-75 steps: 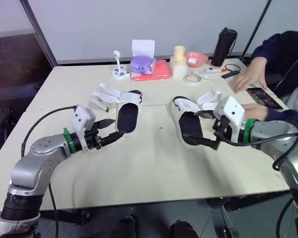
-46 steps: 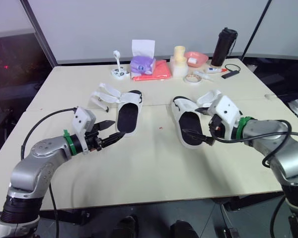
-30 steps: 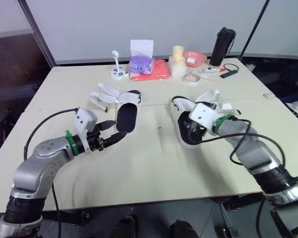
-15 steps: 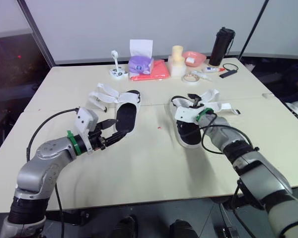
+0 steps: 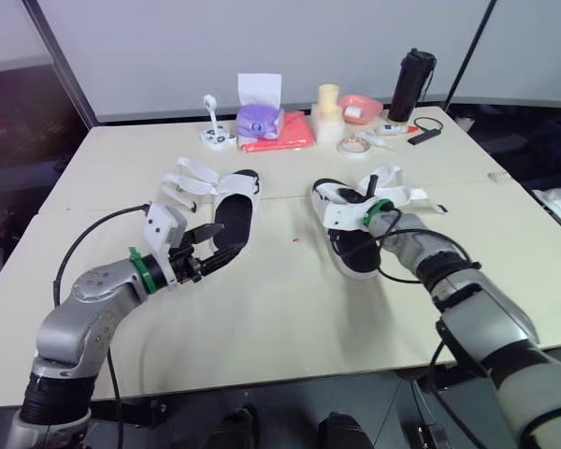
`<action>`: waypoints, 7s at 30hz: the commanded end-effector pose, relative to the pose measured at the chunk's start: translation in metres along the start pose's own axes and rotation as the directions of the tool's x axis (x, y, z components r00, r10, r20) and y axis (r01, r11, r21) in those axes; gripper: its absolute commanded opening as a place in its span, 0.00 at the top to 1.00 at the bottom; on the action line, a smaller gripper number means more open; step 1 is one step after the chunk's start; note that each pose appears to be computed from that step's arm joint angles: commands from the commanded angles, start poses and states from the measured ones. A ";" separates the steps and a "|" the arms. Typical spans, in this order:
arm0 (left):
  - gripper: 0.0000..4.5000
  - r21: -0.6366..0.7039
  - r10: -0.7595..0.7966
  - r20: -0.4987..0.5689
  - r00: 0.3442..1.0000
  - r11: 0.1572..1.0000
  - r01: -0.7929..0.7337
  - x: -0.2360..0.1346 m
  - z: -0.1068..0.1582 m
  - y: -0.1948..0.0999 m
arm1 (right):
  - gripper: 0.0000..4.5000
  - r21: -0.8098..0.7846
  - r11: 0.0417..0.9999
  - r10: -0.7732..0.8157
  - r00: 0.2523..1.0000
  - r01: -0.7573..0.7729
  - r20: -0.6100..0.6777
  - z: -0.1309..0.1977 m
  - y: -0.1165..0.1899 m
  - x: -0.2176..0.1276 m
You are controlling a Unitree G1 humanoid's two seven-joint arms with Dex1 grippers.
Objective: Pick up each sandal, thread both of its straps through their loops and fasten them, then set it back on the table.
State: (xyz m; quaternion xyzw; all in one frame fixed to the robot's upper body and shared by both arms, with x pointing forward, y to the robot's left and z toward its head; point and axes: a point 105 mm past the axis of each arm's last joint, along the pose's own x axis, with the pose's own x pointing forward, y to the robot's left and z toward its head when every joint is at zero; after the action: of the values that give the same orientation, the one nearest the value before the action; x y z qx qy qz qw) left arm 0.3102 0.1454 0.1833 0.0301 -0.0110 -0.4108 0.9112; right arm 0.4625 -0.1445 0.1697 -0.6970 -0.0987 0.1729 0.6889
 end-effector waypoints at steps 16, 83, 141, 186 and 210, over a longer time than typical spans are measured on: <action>0.26 0.057 -0.099 0.049 0.994 0.994 0.096 0.023 0.011 0.001 | 0.99 -0.484 0.864 0.346 0.535 0.137 0.770 0.104 -0.005 -0.114; 0.99 0.093 -0.576 -0.276 0.770 0.781 0.618 0.095 -0.069 -0.038 | 0.00 0.150 0.948 0.170 0.844 -0.281 0.508 0.087 -0.050 -0.161; 0.99 -0.004 -0.571 -0.296 0.766 0.802 0.597 0.092 -0.111 -0.056 | 0.00 0.730 -0.626 -0.006 0.938 -0.274 0.348 0.041 -0.067 -0.020; 1.00 -0.018 -0.578 -0.300 0.759 0.799 0.601 0.096 -0.107 -0.052 | 0.25 0.418 0.292 0.531 0.509 -0.860 0.677 0.128 0.046 -0.217; 1.00 -0.020 -0.566 -0.231 0.791 0.816 0.578 0.102 -0.096 -0.064 | 0.25 0.791 0.188 0.620 0.695 -0.582 0.364 0.039 0.091 -0.212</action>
State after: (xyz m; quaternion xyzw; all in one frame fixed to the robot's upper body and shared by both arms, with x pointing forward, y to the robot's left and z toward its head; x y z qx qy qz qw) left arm 0.3374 0.0321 0.0911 0.1045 0.0764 -0.6610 0.7391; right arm 0.2335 -0.1870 0.0962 -0.2223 0.3073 0.4597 0.8030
